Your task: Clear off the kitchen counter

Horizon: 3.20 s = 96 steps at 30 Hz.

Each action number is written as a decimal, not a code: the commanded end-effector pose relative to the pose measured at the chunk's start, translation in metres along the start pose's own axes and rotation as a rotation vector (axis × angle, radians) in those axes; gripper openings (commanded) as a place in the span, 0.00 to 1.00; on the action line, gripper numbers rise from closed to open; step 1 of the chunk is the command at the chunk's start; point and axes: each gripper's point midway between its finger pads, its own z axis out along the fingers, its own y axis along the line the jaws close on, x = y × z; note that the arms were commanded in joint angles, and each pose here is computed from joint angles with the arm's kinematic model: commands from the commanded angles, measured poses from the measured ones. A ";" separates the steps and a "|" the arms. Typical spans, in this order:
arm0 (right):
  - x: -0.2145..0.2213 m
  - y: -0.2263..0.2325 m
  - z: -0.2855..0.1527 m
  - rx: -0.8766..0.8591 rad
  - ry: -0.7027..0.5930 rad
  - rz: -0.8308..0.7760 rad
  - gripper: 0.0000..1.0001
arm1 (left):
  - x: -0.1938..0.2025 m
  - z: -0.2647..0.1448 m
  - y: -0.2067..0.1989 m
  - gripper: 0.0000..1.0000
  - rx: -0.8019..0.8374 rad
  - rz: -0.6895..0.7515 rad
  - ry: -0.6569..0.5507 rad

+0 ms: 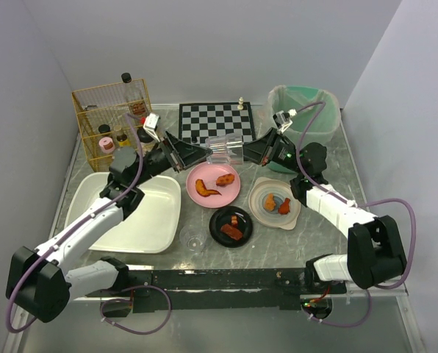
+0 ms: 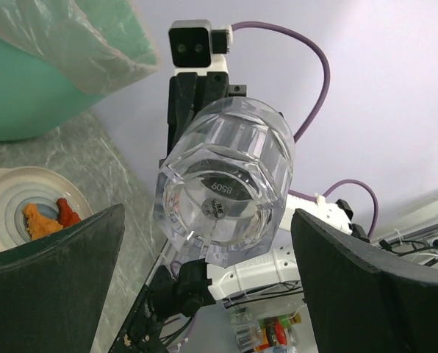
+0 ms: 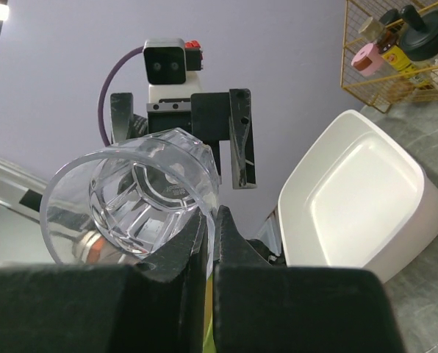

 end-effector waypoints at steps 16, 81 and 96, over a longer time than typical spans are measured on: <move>0.004 0.017 -0.007 -0.045 0.000 -0.062 0.00 | 0.006 0.015 -0.026 0.82 0.115 0.050 0.036; -0.009 -0.096 -0.074 0.640 -0.055 -0.202 1.00 | 0.018 -0.182 0.240 0.05 -1.629 0.321 -0.028; 0.003 -0.113 -0.078 0.673 -0.002 -0.160 1.00 | 0.031 -0.178 0.239 0.73 -1.568 0.298 0.036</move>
